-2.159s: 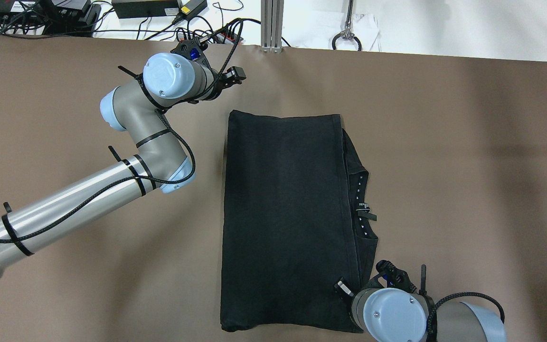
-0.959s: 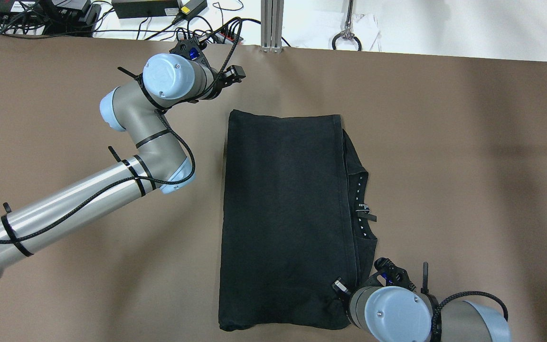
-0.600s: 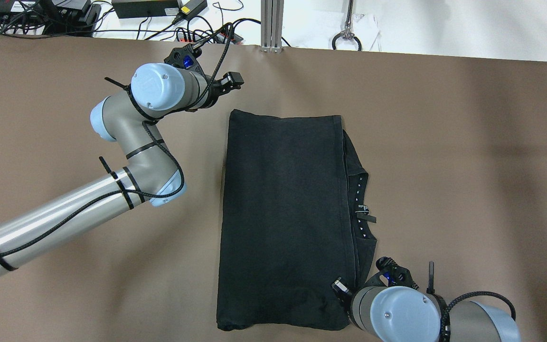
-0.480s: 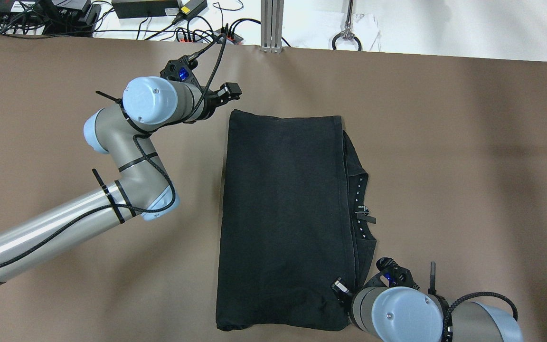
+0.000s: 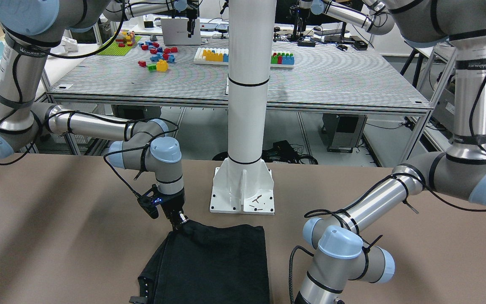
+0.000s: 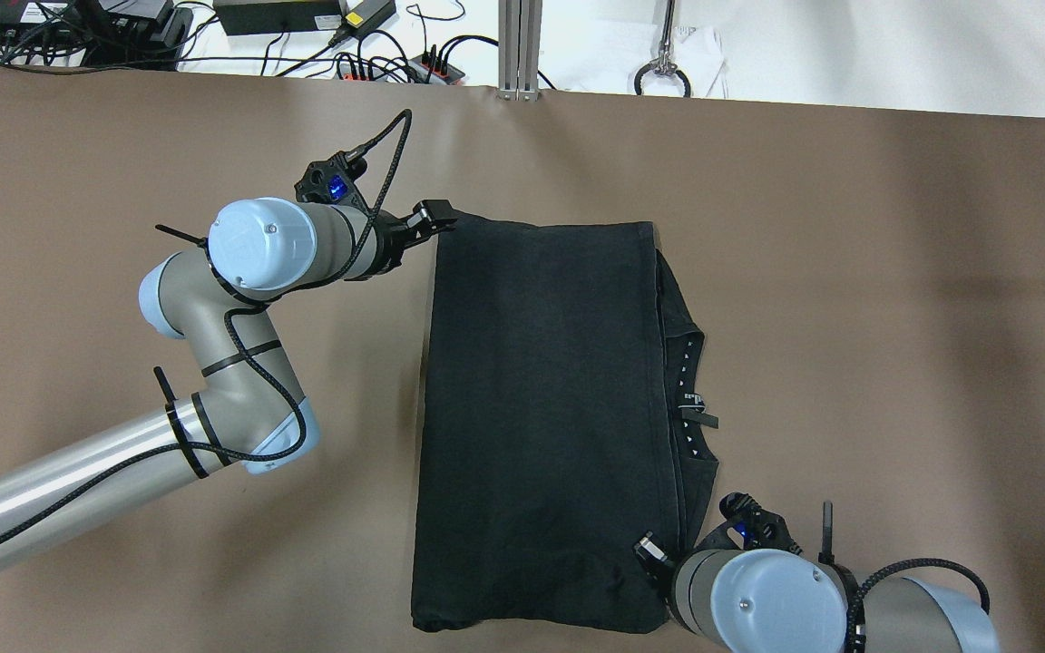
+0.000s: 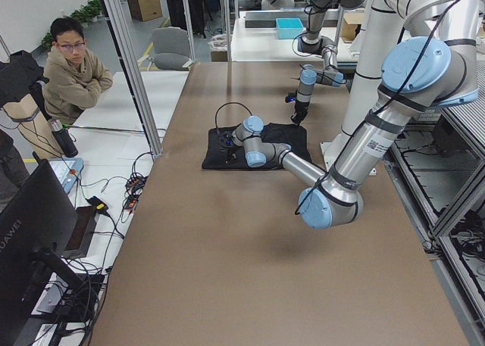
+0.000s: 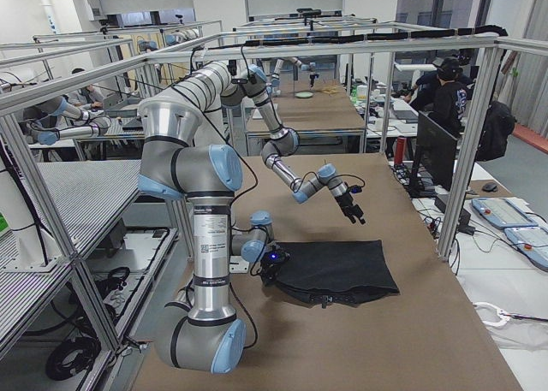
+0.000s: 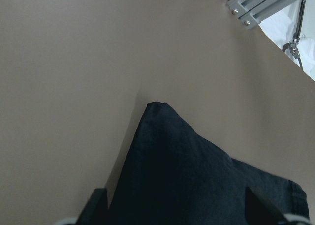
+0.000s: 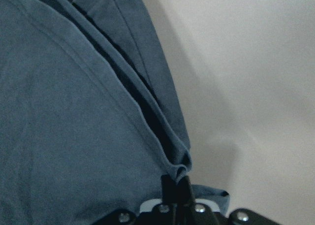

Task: Fold clothes
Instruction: 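Move the left gripper down along the shirt edge to the corner nearest the robot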

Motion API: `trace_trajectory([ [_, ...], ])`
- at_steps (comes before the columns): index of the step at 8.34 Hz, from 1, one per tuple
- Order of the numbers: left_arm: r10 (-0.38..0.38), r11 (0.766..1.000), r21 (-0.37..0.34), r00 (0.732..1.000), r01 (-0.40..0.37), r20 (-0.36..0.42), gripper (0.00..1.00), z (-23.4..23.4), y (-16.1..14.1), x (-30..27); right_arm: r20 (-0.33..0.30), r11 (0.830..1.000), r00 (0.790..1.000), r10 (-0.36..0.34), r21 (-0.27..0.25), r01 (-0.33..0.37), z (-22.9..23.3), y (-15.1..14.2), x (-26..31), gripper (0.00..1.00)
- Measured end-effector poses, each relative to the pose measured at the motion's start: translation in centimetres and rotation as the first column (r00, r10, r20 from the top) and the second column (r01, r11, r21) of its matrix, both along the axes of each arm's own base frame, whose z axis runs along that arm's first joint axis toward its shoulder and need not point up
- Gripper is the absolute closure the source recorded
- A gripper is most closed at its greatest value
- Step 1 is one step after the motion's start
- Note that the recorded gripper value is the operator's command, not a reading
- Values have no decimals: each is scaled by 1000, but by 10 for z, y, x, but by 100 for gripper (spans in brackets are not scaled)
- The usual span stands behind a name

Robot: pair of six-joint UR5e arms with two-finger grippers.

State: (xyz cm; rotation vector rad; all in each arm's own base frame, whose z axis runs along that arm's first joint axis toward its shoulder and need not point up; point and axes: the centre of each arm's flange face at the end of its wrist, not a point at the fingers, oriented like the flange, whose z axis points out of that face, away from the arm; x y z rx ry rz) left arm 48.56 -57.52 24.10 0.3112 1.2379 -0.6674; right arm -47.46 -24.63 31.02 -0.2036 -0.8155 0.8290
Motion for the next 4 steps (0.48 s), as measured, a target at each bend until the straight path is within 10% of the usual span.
trace_trajectory([
  [4,12,1000,-6,1000,-12,-5,0,2,10,7,-6,1000,1000,0,-1,0,3,0,0,100],
])
